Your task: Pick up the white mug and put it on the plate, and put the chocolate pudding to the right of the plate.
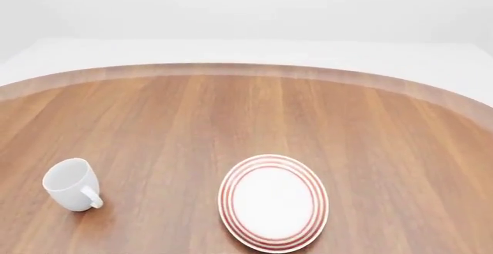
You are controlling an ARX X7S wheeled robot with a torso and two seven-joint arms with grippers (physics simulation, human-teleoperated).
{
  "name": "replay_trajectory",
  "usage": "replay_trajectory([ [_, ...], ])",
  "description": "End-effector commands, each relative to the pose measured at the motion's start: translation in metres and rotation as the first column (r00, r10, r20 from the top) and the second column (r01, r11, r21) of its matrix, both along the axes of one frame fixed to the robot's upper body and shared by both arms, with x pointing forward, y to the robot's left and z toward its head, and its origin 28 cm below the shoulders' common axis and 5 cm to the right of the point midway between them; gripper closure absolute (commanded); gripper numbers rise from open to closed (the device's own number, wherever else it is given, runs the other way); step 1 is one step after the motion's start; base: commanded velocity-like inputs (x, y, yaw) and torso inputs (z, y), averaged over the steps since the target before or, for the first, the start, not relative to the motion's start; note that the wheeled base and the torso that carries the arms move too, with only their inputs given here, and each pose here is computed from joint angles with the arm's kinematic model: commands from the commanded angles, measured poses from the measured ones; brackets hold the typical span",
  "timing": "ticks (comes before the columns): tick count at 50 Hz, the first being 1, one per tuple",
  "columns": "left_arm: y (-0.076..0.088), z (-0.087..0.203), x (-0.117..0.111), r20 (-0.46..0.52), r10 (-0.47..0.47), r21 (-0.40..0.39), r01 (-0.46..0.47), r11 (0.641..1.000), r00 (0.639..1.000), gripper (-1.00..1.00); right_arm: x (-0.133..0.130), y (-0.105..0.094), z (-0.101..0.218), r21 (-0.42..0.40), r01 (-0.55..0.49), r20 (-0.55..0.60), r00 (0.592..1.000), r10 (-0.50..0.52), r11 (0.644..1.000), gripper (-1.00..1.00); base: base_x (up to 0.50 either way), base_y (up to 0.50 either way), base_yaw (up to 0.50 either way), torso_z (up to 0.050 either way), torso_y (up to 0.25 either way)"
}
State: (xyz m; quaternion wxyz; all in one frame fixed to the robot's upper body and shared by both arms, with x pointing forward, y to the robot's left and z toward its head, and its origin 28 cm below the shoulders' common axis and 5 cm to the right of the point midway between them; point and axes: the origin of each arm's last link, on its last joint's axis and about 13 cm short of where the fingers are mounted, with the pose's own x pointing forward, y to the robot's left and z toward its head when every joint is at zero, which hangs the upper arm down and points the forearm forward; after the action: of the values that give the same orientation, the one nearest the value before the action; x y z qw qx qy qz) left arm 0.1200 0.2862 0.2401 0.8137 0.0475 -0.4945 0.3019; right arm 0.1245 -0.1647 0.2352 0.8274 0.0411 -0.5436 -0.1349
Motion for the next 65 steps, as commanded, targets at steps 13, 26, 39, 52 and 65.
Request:
replay_trajectory([
  [13, 0.001, 0.001, 0.0, 0.02, -0.005, 0.011, 0.005, 1.0, 1.0, -1.0, 0.0, 0.0, -0.001, -0.041, 0.057, 0.024, 0.998, -0.056, 0.998, -1.0, 0.08, 0.35, 0.0, 0.0, 0.0],
  [26, 0.001, -0.001, 0.005, -0.023, -0.001, 0.011, 0.001, 1.0, 1.0, -1.0, -0.002, -0.001, -0.001, -0.027, 0.054, 0.028, 0.998, -0.053, 0.998, -1.0, 0.1, 0.26, 0.0, 0.0, 0.0],
  [39, -0.002, -0.002, 0.009, -0.095, -0.003, 0.046, 0.007, 0.999, 0.995, -1.0, 0.0, -0.001, -0.004, -0.031, 0.046, 0.021, 0.999, -0.045, 0.998, -1.0, 0.0, 0.0, 0.0, 0.0, 0.0],
  [52, -0.003, -0.003, 0.011, -0.125, 0.02, 0.056, -0.013, 0.998, 0.992, -1.0, 0.0, -0.001, -0.003, -0.031, 0.046, 0.015, 0.999, -0.045, 0.998, -1.0, 0.0, 0.0, 0.0, 0.002, -0.2],
  [65, -0.008, -0.006, 0.015, -0.148, -0.025, 0.037, 0.031, 0.999, 0.989, -1.0, -0.001, 0.0, -0.002, -0.031, 0.045, 0.013, 0.999, -0.044, 0.999, -1.0, 0.0, 0.0, 0.0, 0.001, -0.084],
])
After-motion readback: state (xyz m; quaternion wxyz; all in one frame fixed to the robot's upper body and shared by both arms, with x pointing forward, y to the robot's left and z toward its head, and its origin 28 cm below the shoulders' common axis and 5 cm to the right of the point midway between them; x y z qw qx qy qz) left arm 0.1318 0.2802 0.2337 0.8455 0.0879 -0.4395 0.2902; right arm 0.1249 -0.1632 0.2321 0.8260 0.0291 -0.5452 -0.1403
